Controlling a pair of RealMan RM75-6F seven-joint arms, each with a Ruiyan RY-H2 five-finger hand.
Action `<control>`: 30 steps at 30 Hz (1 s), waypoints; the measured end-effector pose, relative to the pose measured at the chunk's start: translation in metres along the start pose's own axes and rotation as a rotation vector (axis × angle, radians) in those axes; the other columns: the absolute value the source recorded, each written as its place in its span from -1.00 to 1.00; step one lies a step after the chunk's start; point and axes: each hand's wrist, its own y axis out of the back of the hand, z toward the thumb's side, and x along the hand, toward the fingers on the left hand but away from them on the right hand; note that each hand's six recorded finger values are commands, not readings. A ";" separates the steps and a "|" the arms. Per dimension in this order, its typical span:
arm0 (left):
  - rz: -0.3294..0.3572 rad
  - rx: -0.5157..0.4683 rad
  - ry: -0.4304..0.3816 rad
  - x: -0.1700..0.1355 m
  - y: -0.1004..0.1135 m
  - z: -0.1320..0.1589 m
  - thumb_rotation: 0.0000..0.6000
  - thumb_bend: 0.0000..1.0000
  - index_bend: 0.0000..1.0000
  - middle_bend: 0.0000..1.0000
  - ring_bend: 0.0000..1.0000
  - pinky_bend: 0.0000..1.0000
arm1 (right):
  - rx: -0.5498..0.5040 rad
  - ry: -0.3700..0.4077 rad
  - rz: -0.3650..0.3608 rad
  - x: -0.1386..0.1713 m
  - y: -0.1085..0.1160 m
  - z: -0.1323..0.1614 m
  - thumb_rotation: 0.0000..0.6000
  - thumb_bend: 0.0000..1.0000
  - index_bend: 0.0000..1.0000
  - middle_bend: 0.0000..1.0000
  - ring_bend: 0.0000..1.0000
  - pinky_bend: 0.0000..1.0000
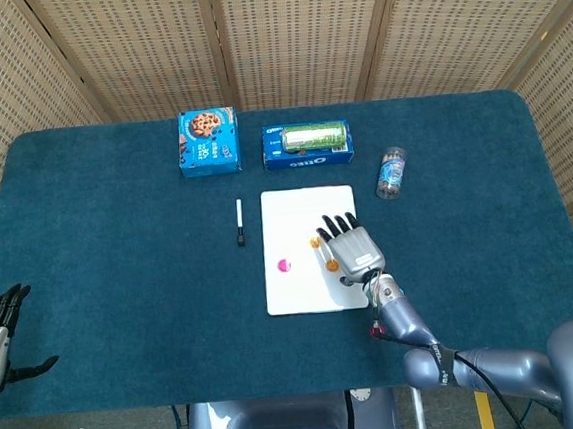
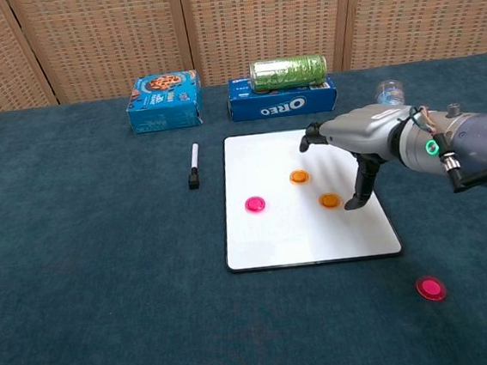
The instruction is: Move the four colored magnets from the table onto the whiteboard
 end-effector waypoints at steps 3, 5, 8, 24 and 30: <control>-0.001 -0.001 0.000 0.000 0.000 0.000 1.00 -1.00 -1.00 -1.00 -1.00 -1.00 | -0.011 -0.001 -0.023 0.003 0.006 -0.003 1.00 -0.48 -0.80 -1.00 -1.00 -0.98; 0.000 -0.001 -0.001 0.001 0.000 0.000 1.00 -1.00 -1.00 -1.00 -1.00 -1.00 | -0.017 -0.002 -0.043 0.007 0.012 -0.006 1.00 -0.48 -0.70 -1.00 -1.00 -0.98; 0.000 -0.002 -0.006 0.000 0.001 0.001 1.00 -1.00 -1.00 -1.00 -1.00 -1.00 | -0.033 0.004 -0.071 0.017 0.020 -0.013 1.00 -0.48 -0.51 -1.00 -1.00 -0.98; 0.012 -0.002 -0.013 -0.004 0.002 0.002 1.00 -1.00 -1.00 -1.00 -1.00 -1.00 | -0.039 0.152 -0.036 0.113 -0.020 -0.047 1.00 -0.38 -0.22 -1.00 -1.00 -0.98; 0.010 0.004 -0.015 -0.004 0.001 0.003 1.00 -1.00 -1.00 -1.00 -1.00 -1.00 | -0.016 0.196 -0.017 0.128 -0.046 -0.043 1.00 -0.38 -0.22 -1.00 -1.00 -0.98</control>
